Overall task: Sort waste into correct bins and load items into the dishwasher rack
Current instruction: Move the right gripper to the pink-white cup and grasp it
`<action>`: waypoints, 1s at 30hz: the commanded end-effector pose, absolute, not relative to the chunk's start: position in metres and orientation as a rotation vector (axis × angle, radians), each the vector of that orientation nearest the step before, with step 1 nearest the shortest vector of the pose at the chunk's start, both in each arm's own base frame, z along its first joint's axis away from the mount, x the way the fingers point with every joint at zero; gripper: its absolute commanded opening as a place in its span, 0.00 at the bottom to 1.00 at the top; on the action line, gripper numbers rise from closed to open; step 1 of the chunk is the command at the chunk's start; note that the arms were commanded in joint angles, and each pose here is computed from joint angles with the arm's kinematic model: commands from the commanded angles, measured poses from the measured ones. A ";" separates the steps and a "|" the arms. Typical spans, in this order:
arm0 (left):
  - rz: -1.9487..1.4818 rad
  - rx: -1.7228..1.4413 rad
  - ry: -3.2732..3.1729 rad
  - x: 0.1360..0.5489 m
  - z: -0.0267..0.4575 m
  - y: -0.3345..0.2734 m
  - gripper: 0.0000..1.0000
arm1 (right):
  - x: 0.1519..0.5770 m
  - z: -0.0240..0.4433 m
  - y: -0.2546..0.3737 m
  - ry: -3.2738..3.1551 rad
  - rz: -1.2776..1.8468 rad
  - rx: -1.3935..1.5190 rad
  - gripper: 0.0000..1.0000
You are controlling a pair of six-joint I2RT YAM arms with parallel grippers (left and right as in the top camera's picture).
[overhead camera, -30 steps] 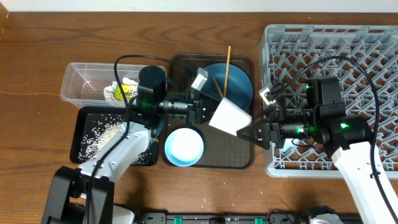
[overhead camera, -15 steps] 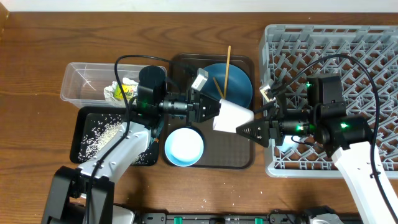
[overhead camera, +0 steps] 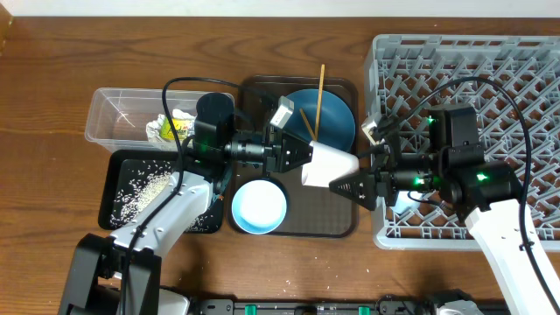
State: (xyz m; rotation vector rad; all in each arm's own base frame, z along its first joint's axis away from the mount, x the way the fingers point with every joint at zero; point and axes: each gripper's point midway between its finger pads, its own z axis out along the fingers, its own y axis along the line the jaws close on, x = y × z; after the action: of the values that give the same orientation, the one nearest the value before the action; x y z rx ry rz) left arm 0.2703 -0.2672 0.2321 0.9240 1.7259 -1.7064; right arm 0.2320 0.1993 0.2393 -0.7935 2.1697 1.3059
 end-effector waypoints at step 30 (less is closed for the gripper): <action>-1.705 0.946 1.709 0.268 0.232 -0.268 0.54 | 0.249 0.245 0.200 2.053 1.184 -0.881 0.57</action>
State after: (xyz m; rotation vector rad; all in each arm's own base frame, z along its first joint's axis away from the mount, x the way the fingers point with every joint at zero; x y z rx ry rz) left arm 0.2719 -0.2670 0.2313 0.9178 1.7286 -1.6993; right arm 0.2462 0.2018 0.2471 -0.8814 2.0494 1.2115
